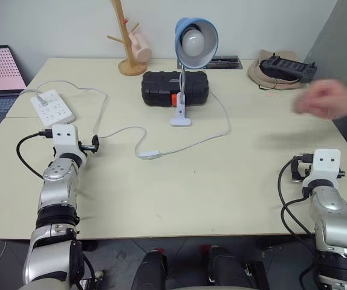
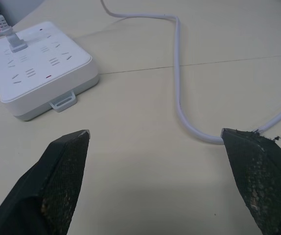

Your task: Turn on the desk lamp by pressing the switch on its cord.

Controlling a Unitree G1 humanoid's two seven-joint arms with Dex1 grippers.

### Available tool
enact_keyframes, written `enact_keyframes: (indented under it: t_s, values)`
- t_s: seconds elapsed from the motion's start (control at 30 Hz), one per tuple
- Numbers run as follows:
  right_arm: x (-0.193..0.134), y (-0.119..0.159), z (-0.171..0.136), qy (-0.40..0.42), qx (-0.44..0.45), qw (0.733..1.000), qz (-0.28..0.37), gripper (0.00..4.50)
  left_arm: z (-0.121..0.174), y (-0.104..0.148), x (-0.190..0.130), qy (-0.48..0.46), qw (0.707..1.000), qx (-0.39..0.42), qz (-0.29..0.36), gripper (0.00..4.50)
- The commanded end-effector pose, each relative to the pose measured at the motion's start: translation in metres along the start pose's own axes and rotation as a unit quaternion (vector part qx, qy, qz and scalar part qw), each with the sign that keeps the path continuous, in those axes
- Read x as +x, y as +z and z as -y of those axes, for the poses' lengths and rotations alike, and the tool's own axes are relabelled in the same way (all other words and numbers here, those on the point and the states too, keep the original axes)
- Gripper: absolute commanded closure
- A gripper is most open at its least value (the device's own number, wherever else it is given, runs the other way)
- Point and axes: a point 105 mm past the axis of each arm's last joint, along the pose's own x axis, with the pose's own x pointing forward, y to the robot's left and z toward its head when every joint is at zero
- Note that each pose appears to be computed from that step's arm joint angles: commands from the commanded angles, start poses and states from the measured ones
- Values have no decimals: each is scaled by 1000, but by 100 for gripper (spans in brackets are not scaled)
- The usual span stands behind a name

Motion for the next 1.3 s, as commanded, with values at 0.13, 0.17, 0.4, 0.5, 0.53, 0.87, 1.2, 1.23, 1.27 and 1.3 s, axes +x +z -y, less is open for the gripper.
enact_keyframes:
  t_s: [0.13,0.17,0.4,0.5,0.53,0.87,1.2,1.23,1.27,1.3]
  values:
    - [0,13,6,-11,-3,1000,24,3,-9,20,0,8,999,15,31,0]
    - [0,13,5,-10,-3,1000,23,3,-10,20,-1,8,999,15,32,0]
    - [1,19,-6,20,-2,999,29,3,-7,33,-3,-37,998,26,46,0]
    - [-3,34,-28,86,11,995,47,3,3,47,-7,-110,991,53,57,0]
    - [-6,39,-35,112,14,992,53,3,7,50,-8,-134,987,65,55,0]
    - [-107,77,-137,564,-7,823,67,3,50,72,-45,-490,823,284,-34,0]
    - [-125,90,-159,593,19,802,71,3,88,60,-37,-575,724,375,-58,0]
    - [-125,90,-159,588,18,806,71,3,91,60,-34,-574,723,381,-54,0]
    - [-125,89,-159,585,17,808,71,3,94,60,-32,-574,721,385,-52,0]
    - [-125,89,-160,582,18,810,71,3,96,60,-29,-571,723,386,-50,0]
